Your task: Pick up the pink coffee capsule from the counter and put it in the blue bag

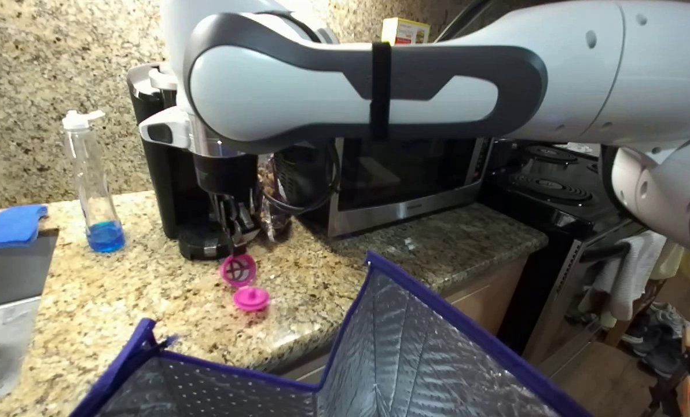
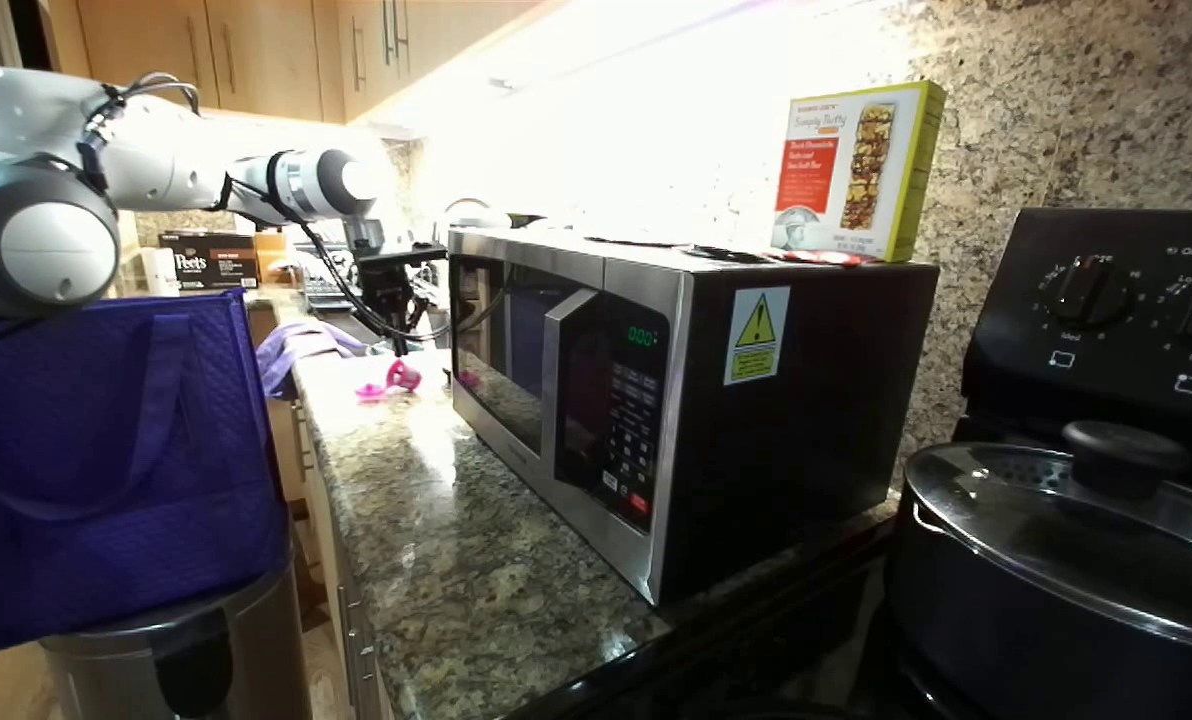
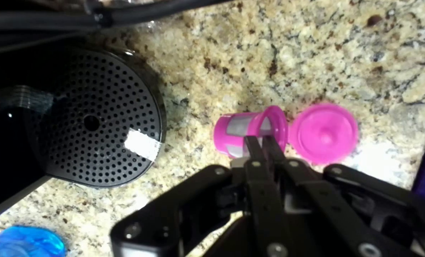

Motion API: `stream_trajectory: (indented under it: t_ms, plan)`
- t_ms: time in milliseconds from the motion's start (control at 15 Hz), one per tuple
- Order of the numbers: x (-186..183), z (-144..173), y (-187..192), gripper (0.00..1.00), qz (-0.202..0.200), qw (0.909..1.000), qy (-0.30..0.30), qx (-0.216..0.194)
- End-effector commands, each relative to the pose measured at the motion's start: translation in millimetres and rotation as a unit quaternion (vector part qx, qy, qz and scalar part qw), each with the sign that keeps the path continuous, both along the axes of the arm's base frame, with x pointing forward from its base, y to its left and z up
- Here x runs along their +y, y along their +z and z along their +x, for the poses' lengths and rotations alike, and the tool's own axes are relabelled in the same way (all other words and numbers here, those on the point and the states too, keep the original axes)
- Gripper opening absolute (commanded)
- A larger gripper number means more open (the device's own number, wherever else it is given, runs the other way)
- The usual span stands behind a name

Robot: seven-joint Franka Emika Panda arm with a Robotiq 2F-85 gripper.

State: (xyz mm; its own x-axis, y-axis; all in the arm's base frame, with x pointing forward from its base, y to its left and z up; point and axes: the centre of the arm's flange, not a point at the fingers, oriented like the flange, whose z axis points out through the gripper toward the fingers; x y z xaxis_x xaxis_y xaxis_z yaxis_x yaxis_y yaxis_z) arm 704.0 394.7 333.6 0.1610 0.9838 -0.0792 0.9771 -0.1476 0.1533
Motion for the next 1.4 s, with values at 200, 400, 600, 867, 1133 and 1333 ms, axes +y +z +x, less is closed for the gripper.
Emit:
stream_trajectory:
  t_ms: [200,400,600,867,1133,1333]
  plan:
    - [38.9,22.3,36.5,0.47,-0.002,0.9958,-0.089,-0.022]
    - [41.8,25.8,35.6,0.65,-0.016,0.9941,-0.105,-0.021]
    - [43.5,30.8,27.1,0.84,-0.036,0.9896,-0.137,-0.023]
    - [47.7,36.6,15.7,1.0,-0.05,0.987,-0.151,-0.027]
    - [50.4,41.2,4.9,1.0,-0.063,0.9851,-0.156,-0.038]
    - [51.5,45.4,-0.8,1.0,-0.073,0.9834,-0.157,-0.054]
